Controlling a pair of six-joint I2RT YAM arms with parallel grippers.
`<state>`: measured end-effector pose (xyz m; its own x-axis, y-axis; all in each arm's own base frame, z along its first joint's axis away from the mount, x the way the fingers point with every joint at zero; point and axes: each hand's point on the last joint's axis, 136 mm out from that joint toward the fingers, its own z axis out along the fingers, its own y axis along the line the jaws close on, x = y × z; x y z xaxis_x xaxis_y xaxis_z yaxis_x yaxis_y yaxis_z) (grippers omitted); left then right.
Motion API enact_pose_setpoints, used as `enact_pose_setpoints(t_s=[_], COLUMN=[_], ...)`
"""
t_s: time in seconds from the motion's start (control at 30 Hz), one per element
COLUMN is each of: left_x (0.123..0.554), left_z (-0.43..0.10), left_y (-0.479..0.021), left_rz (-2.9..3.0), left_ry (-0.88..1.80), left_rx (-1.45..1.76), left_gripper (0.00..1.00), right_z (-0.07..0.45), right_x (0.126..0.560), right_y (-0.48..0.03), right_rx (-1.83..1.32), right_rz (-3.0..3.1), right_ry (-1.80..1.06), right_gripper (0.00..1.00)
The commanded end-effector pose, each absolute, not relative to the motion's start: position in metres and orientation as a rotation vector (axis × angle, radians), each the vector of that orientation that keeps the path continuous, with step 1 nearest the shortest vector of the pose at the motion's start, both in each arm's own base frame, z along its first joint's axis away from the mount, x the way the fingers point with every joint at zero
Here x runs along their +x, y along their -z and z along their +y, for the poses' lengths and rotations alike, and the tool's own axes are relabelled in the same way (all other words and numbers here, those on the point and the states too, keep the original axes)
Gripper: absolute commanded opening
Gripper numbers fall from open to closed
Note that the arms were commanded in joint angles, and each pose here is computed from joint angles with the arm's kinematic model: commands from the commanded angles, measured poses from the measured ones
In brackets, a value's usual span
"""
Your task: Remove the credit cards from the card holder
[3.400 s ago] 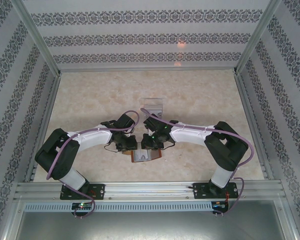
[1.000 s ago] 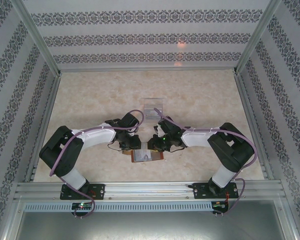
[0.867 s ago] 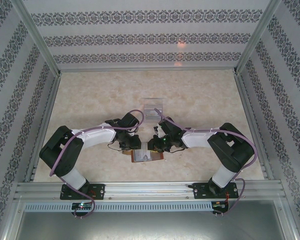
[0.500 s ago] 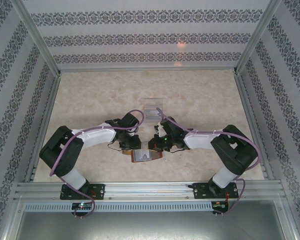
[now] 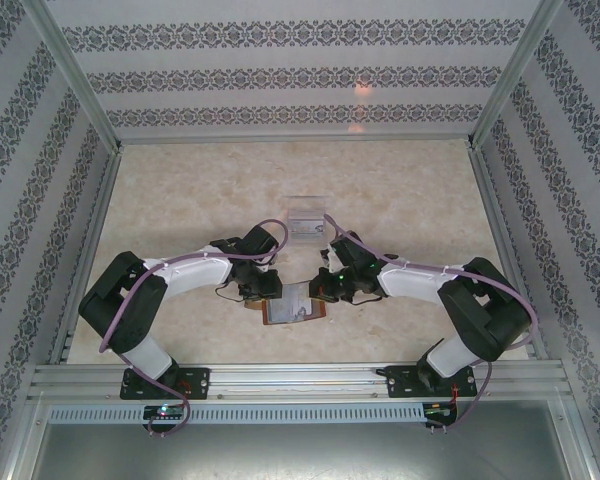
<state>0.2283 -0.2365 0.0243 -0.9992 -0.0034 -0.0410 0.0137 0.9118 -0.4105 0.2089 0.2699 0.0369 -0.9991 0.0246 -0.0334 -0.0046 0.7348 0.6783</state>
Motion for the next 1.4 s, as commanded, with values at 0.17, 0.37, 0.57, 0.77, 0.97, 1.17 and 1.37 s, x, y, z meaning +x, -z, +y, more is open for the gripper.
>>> enact_pose_setpoints(t_s=[0.17,0.37,0.57,0.77,0.97,1.17,1.37], left_x=[0.214,0.213,0.213,0.214,0.213,0.213,0.215], left_z=[-0.216,-0.216,-0.217,-0.218,-0.218,-0.218,-0.219], left_y=[-0.001,-0.001,-0.002,-0.002,0.0,0.0,-0.002], left_rz=[3.108,3.107,3.105,3.103,3.105,3.104,3.094], left_ry=[0.478,0.481,0.484,0.491,0.494,0.5,0.502], left_rx=[0.014,0.013,0.014,0.014,0.012,0.016,0.023], left_gripper=[0.21,0.21,0.21,0.21,0.21,0.21,0.21], right_z=[0.25,0.25,0.253,0.276,0.289,0.285,0.277], right_x=[0.207,0.208,0.21,0.207,0.202,0.198,0.201], right_y=[-0.032,-0.035,-0.04,-0.048,-0.05,-0.048,-0.051], right_rx=[-0.001,-0.009,-0.015,-0.056,-0.068,-0.031,-0.017], right_rz=[2.937,2.936,2.922,2.911,2.924,2.948,2.941], right_ry=[-0.956,-0.946,-0.962,-1.055,-1.061,-1.009,-0.944], right_gripper=[0.04,0.04,0.04,0.09,0.13,0.13,0.08])
